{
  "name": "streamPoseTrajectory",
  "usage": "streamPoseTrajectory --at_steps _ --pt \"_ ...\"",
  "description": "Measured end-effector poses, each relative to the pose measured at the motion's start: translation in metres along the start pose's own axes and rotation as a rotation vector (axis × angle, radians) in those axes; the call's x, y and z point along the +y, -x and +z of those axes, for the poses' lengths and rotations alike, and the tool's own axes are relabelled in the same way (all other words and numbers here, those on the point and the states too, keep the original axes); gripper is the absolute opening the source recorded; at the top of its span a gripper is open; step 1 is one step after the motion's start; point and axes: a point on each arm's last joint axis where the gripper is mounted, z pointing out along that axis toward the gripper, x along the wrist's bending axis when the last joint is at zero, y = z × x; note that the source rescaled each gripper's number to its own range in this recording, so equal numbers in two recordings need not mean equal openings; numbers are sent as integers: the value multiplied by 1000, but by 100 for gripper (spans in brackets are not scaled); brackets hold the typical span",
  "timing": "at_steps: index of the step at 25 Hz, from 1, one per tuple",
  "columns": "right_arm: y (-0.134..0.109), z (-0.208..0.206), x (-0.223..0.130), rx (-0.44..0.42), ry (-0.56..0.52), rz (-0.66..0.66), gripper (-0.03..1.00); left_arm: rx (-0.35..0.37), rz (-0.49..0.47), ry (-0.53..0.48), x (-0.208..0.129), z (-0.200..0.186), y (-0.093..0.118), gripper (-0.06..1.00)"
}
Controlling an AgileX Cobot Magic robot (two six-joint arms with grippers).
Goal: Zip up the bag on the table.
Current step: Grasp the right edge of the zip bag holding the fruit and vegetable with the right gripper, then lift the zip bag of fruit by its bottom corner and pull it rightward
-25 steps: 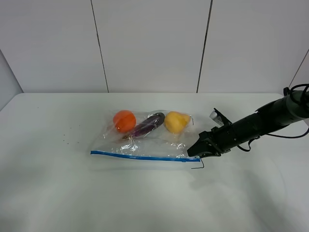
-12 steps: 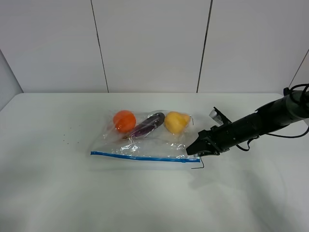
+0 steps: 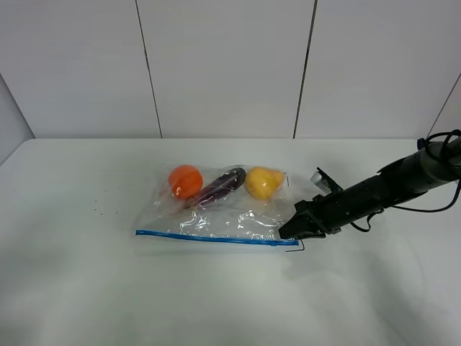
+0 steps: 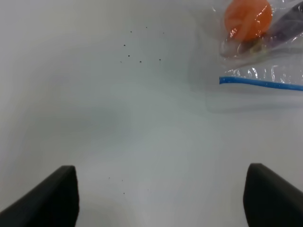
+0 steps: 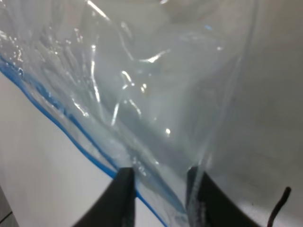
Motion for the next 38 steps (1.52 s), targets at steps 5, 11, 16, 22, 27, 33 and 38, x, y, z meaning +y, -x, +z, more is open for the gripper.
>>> streamPoseTrajectory --at_steps 5,11,16,22,27,33,38 --pt "-2 0 0 26 6 -15 11 0 0 0 0 0 0 96" --pt "-3 0 0 43 2 -33 0 0 0 0 0 0 0 96" --pt "-9 0 0 110 7 -19 0 0 0 0 0 0 0 96" --pt "-23 -3 2 259 20 39 0 0 0 0 0 0 0 96" --pt "-27 -5 3 294 20 96 0 0 0 0 0 0 0 96" --pt "-39 -17 18 302 58 135 0 0 0 0 0 0 0 96" --pt "-50 -27 30 311 79 203 0 0 0 0 0 0 0 96"
